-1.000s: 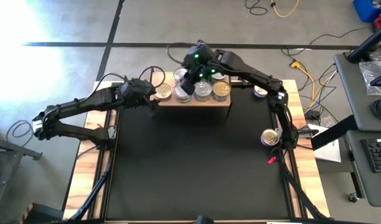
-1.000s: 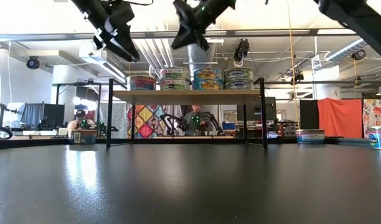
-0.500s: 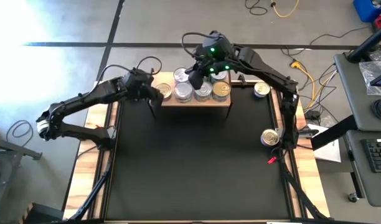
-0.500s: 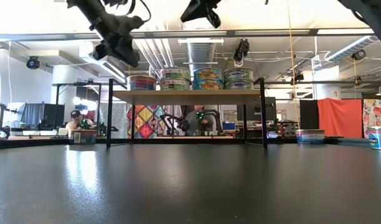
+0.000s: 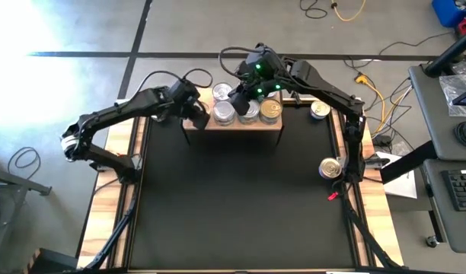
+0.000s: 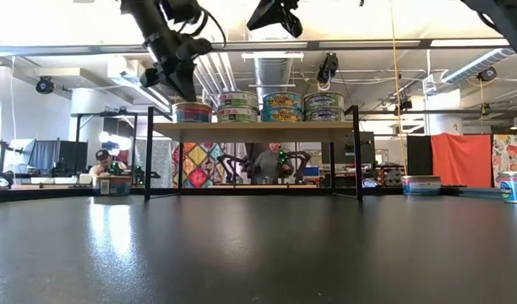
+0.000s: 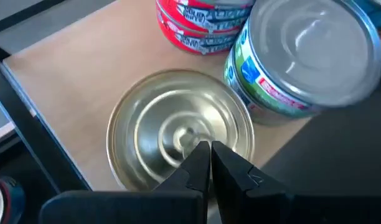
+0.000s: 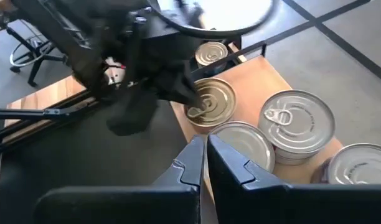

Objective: Stack canned seafood by type on shelf
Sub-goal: Put the bottom right blue pink tuna can on the shelf aligned with the other blue pink tuna can

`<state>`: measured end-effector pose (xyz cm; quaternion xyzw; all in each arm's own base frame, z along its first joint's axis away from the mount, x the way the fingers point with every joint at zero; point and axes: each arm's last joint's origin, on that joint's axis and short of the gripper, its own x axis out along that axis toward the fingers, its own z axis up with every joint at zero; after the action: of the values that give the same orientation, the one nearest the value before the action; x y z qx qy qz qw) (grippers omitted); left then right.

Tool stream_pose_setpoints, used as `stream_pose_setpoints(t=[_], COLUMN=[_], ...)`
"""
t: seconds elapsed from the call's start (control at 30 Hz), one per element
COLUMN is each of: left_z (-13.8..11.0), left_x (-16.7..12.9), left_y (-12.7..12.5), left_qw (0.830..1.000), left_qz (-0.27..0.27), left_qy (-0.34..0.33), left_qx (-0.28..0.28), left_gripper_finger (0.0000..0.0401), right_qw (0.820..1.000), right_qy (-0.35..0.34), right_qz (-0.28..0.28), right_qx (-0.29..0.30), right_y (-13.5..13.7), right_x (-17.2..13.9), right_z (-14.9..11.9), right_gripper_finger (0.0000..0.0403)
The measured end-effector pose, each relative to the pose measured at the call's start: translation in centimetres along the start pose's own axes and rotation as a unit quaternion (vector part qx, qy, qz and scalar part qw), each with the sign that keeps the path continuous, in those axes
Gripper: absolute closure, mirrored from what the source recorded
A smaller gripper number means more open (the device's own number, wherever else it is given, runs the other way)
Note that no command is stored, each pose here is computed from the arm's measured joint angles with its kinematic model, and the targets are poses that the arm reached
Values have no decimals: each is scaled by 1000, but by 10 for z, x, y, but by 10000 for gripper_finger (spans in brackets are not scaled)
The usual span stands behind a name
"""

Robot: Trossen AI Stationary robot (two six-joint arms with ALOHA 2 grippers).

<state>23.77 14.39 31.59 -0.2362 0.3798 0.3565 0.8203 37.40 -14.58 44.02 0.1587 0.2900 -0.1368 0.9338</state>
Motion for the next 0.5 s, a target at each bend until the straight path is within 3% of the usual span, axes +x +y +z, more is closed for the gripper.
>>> stream_pose_setpoints(t=[0.27, 0.5], left_z=[7, 14], left_x=[15, 18], left_y=[8, 23], left_qw=[999, 999], left_qz=[11, 16], left_qy=[43, 35], left_qx=[6, 4], left_gripper_finger=[401, 401], right_qw=[1000, 1000], right_qy=[19, 27], right_qz=[-1, 4], right_qx=[-9, -14], right_y=[9, 15], right_x=[1, 2], right_z=[-5, -8], right_gripper_finger=[390, 390])
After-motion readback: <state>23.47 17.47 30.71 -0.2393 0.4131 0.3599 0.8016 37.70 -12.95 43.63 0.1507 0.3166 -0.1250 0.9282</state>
